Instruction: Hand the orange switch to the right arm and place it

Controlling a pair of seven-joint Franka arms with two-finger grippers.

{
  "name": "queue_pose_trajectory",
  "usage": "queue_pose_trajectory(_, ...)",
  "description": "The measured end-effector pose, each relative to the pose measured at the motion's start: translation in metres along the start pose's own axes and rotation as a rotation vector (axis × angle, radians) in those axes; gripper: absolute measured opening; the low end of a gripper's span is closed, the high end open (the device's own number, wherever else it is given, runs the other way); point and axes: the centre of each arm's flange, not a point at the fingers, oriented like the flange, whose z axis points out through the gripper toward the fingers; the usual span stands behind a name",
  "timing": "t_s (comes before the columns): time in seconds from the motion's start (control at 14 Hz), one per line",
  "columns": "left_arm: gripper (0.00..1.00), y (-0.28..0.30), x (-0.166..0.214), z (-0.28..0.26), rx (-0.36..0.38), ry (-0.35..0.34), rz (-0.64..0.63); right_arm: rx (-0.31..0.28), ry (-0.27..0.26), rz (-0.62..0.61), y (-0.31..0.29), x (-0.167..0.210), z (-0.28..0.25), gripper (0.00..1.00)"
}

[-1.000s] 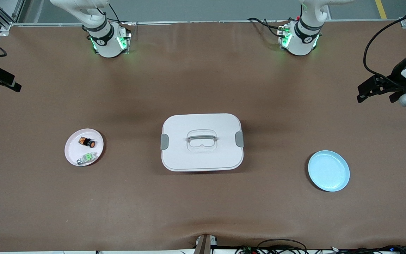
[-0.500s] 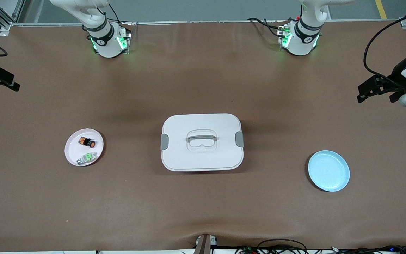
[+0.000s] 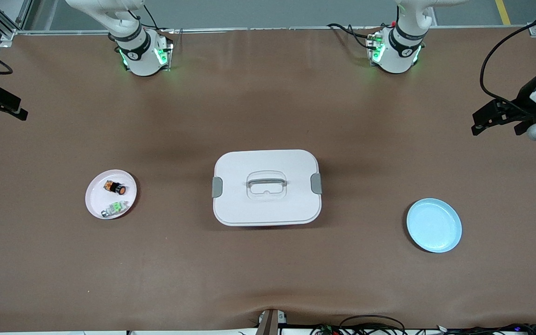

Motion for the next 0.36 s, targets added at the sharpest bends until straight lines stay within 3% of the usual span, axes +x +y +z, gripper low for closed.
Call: queue_pose_trajectory(0.36, 1.00, 0.0000, 0.0000, 0.0000, 0.000, 0.000, 0.000, -0.001, 0.001, -0.005, -0.0024, -0.0003, -0.0004, 1.00)
